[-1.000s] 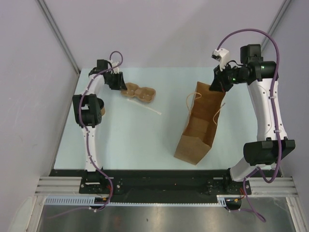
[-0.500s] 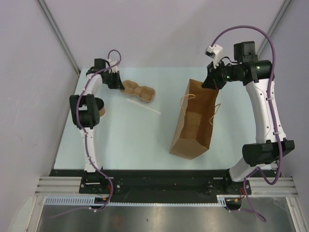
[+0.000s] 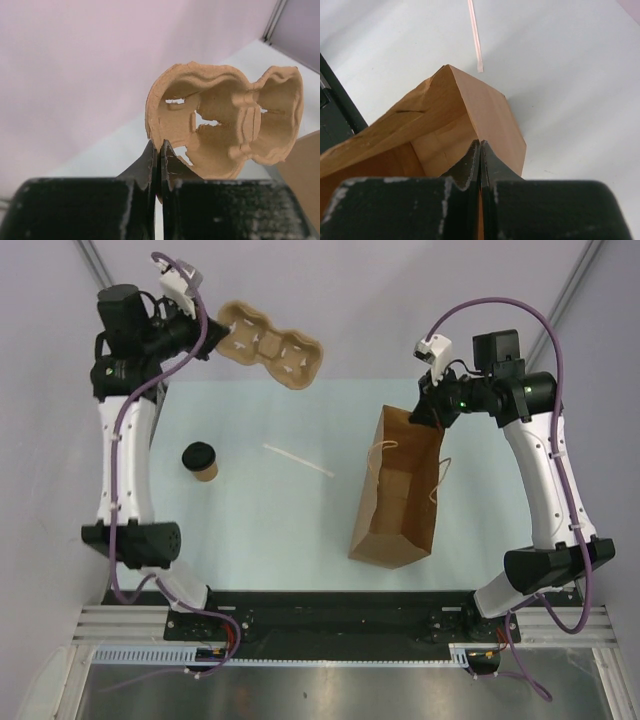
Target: Pack the takeout coffee
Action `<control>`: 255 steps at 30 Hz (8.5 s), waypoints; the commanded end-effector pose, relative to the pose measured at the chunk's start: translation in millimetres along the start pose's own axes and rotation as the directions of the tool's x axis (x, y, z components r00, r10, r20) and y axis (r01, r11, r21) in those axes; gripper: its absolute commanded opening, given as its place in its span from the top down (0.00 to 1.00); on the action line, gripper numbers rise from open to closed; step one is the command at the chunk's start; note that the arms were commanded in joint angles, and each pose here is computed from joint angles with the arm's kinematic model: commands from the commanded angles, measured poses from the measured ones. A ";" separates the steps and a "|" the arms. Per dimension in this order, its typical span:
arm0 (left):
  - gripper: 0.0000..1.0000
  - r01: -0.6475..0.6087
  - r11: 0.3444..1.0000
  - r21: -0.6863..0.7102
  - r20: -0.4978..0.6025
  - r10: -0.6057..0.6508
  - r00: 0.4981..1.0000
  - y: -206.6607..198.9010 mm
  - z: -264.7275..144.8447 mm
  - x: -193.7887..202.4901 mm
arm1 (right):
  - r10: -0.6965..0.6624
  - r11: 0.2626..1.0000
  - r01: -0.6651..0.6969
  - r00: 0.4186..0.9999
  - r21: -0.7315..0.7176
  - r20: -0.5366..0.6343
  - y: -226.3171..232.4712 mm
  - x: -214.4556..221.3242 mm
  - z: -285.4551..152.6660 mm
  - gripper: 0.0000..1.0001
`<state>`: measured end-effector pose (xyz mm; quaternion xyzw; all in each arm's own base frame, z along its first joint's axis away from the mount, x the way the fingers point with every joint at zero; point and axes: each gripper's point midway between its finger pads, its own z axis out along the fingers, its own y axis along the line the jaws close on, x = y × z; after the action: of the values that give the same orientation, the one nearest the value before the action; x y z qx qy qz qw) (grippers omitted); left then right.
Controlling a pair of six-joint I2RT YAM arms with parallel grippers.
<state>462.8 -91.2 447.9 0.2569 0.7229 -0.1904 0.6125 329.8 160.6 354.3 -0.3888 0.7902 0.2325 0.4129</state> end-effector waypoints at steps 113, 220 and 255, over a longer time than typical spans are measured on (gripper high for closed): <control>1.00 -0.869 0.213 0.446 0.301 0.879 0.370 -357.6 -40.0 47.9 | -0.056 0.979 0.080 0.990 -0.187 0.126 109.7 -45.8 5.8 1.00; 0.48 -0.616 0.453 0.644 -0.045 0.826 0.561 -317.7 41.3 145.4 | 0.113 0.973 -0.087 0.987 -0.213 0.113 82.9 -10.5 61.1 1.00; 0.22 -0.673 0.486 0.557 -0.071 0.835 0.545 -298.3 30.2 165.2 | 0.051 0.993 -0.026 0.972 -0.113 0.231 80.3 -30.1 44.8 1.00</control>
<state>277.0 -324.4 256.7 0.7307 0.5572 -0.0425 0.3922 302.8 252.6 340.1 -0.3602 0.7482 0.3278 0.4506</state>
